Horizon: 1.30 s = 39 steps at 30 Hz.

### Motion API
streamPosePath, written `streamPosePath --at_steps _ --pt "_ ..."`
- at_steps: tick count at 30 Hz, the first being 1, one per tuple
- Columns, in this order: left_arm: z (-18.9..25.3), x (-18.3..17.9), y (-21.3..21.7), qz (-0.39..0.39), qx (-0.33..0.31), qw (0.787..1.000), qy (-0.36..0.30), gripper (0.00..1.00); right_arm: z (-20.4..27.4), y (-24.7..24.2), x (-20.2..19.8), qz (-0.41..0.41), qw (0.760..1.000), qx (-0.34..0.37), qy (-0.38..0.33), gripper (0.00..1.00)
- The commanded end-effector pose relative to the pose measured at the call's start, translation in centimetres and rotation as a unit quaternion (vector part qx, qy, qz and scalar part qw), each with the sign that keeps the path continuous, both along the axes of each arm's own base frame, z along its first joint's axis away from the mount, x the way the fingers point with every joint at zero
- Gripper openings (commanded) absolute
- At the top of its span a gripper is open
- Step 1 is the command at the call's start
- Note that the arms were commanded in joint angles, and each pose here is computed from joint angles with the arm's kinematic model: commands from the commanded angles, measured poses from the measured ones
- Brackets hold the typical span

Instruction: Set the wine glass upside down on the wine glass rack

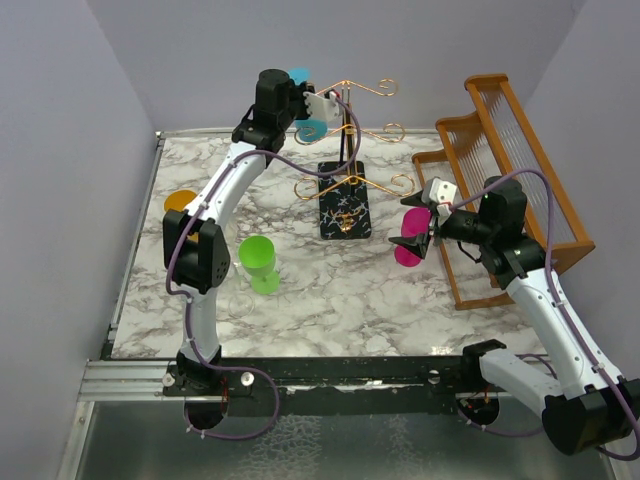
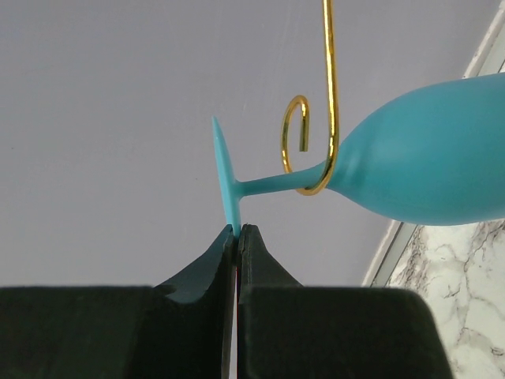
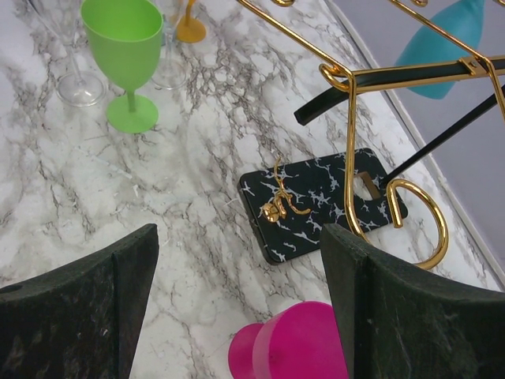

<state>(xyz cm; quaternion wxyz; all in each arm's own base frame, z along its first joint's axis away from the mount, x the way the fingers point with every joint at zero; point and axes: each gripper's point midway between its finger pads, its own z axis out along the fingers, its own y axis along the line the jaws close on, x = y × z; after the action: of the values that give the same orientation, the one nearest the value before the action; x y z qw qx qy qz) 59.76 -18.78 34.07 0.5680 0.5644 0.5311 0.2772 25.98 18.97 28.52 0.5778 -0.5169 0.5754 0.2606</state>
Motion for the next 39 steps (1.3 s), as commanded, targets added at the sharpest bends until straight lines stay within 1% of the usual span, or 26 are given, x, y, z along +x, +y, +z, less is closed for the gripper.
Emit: streamPosePath --at_steps 1,13,23,28,35,39 --pt "2.9 0.4 0.7 0.016 -0.022 0.999 -0.032 0.0 0.3 -0.3 0.4 -0.009 1.0 0.002 -0.014 0.83" --pt "2.4 2.2 0.1 0.019 -0.031 0.999 -0.034 0.0 0.3 -0.4 0.5 -0.012 1.0 0.002 -0.015 0.83" --pt "1.2 2.5 -1.2 -0.005 -0.045 0.999 -0.013 0.0 0.1 -0.4 0.6 -0.014 1.0 0.001 -0.012 0.83" --pt "-0.1 2.0 -2.1 -0.024 -0.04 0.999 0.013 0.04 -0.1 -0.4 0.7 -0.013 1.0 0.0 -0.011 0.83" --pt "-0.8 1.8 -2.4 -0.026 -0.039 0.998 0.028 0.07 -0.1 -0.4 0.7 -0.014 1.0 0.0 -0.011 0.83" --pt "-0.4 1.3 -2.6 -0.027 -0.05 0.998 0.033 0.17 -0.2 -0.5 0.8 -0.015 1.0 -0.001 -0.011 0.83"
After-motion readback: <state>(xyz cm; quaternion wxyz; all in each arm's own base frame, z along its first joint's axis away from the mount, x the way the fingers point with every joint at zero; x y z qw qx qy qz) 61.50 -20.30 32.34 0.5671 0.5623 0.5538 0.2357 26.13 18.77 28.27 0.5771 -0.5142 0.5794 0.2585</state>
